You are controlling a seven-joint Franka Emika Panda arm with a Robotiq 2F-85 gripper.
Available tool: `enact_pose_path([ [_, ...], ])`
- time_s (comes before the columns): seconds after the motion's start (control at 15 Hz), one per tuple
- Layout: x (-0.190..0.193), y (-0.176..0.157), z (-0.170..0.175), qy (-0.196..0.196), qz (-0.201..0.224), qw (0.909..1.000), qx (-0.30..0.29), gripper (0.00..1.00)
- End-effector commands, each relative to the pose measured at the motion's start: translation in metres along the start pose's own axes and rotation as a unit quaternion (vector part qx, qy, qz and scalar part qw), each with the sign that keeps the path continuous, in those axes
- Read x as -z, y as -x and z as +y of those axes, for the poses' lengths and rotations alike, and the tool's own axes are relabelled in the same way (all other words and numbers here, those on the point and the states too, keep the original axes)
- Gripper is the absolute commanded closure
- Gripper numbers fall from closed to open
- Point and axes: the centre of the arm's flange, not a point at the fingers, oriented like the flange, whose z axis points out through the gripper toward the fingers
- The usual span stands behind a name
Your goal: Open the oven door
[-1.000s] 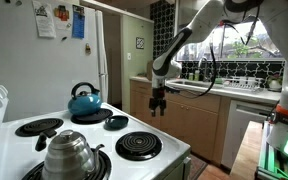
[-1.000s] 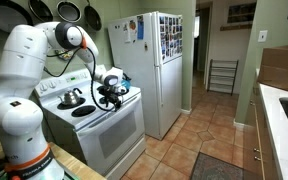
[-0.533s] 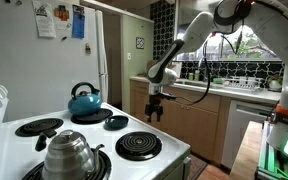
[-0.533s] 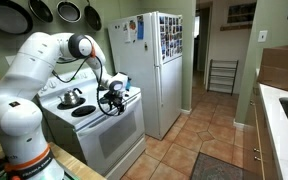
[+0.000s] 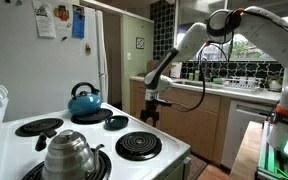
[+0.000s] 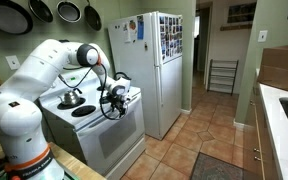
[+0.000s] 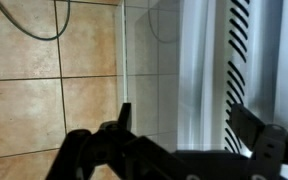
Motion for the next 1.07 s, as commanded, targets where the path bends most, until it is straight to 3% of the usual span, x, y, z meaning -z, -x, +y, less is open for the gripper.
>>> enact_pose_path([
  [0.0, -0.016, -0.014, 0.004, -0.010, 0.008, 0.9996, -0.025, 0.00],
  [1.0, -0.023, -0.013, 0.030, 0.030, -0.013, 0.9979, -0.056, 0.00],
])
